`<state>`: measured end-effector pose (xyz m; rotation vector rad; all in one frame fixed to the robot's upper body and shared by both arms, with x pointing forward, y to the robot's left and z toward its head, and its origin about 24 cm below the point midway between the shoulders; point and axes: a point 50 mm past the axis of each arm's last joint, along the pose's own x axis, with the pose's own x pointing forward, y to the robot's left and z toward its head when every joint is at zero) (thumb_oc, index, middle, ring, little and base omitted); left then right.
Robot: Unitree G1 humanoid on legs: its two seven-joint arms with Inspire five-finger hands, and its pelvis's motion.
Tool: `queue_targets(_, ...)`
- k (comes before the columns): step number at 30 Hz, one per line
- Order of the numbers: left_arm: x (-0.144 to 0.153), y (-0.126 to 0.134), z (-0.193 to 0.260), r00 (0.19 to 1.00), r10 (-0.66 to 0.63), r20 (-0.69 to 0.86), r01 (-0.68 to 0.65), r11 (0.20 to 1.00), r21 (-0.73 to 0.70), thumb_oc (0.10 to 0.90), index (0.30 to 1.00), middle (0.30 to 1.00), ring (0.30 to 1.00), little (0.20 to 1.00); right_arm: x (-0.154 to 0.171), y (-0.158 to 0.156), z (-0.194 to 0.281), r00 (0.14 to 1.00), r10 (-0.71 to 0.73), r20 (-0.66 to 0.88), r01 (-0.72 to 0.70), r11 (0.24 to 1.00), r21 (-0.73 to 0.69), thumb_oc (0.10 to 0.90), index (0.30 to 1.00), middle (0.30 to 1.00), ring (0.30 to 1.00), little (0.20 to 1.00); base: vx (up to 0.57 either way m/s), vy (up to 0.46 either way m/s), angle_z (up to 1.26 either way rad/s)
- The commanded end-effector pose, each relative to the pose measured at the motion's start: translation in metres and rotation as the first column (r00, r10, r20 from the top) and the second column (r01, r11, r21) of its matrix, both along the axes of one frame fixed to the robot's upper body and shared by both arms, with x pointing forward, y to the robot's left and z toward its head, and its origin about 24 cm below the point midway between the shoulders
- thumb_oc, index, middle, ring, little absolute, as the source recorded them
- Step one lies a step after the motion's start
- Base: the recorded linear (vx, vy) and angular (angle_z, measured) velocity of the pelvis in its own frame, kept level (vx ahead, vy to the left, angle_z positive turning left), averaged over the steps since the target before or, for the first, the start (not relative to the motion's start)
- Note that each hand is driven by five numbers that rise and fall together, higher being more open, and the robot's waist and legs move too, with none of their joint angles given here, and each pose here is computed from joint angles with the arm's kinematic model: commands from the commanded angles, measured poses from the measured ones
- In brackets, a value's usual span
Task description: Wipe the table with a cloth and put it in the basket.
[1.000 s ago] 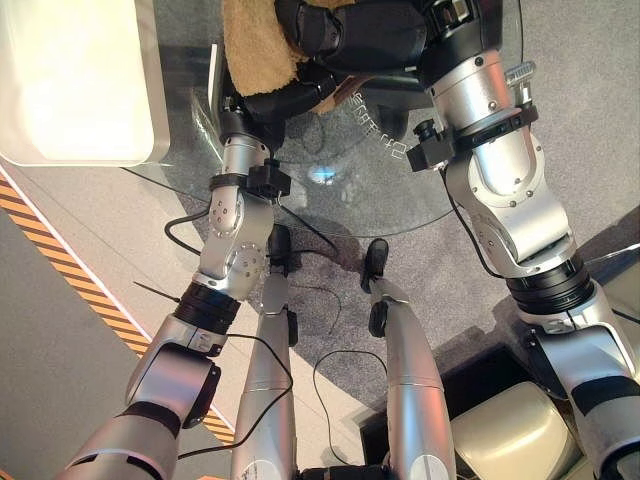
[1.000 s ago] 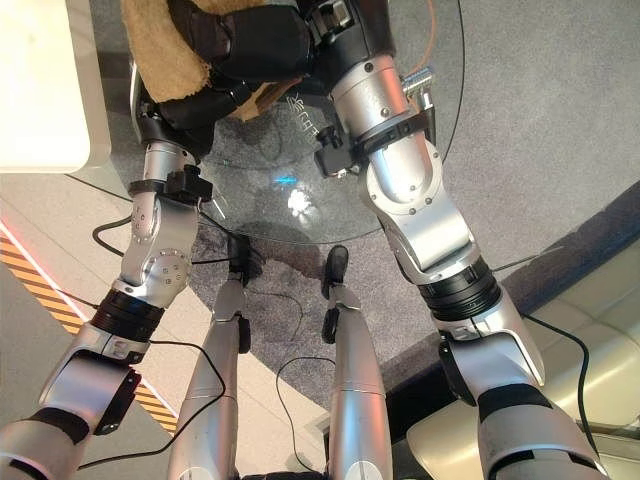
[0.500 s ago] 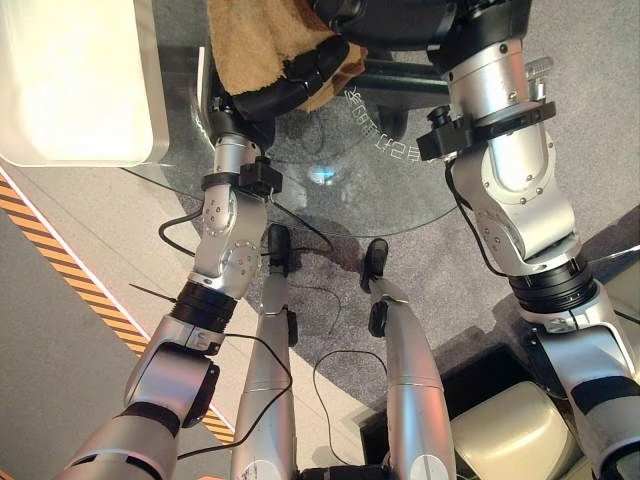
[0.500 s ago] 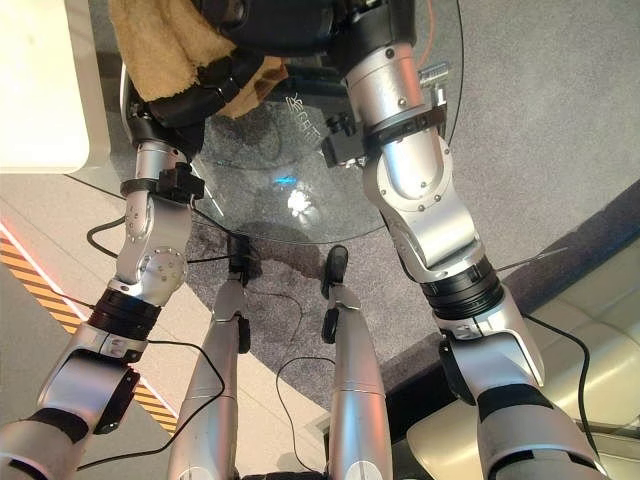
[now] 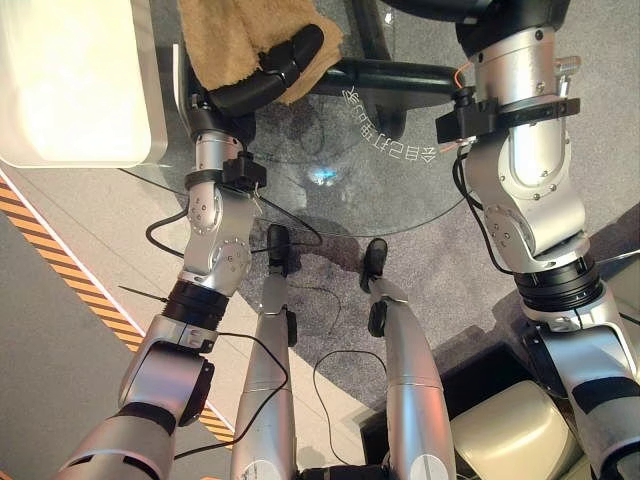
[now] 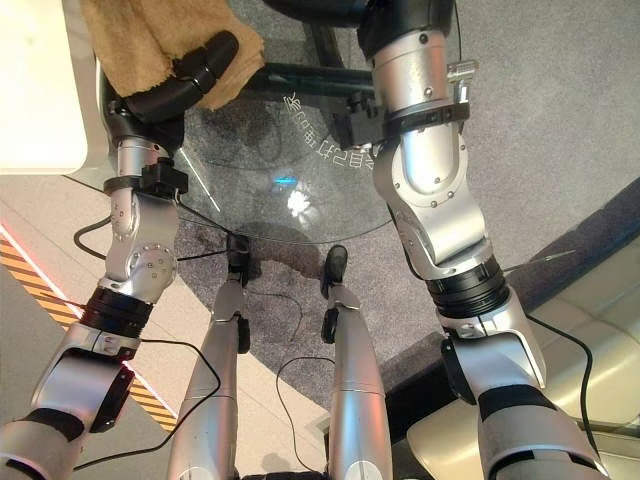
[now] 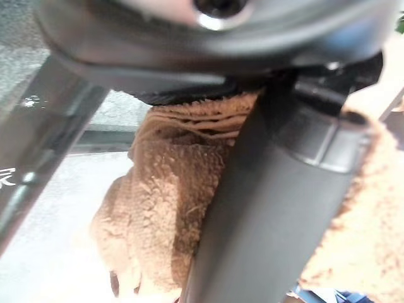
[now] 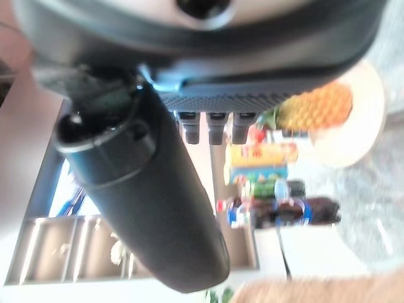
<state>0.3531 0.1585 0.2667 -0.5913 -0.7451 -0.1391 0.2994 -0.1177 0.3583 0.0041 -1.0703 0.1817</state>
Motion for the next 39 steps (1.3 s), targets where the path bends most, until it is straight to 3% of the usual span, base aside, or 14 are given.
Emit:
queue_targets(1, -0.036, 0.011, 0.075, 0.914, 0.014, 0.405, 0.022, 0.996, -0.085, 0.1, 0.3, 0.3, 0.3, 0.2, -0.037, -0.022, 0.034, 0.966, -0.027, 0.257, 0.0, 0.994, 0.105, 0.8, 0.9, 0.9, 0.9, 0.9, 0.0, 0.0, 0.0)
queue_targets(20, -0.036, 0.048, 0.081, 0.886, 0.133, 0.445, -0.067, 0.985, -0.161, 0.1, 0.3, 0.3, 0.3, 0.2, 0.004, -0.092, 0.011, 0.945, -0.322, 0.052, 0.299, 0.92, 0.254, 0.8, 0.9, 0.9, 0.9, 0.9, 0.0, 0.0, 0.0)
queue_targets(39, -0.04, 0.128, 0.067, 0.856, 0.392, 0.336, -0.279, 0.899, -0.338, 0.1, 0.3, 0.3, 0.3, 0.2, 0.032, -0.176, -0.053, 0.822, -0.506, -0.261, 0.568, 0.763, 0.309, 0.8, 0.9, 0.9, 0.9, 0.9, 0.0, 0.002, 0.0)
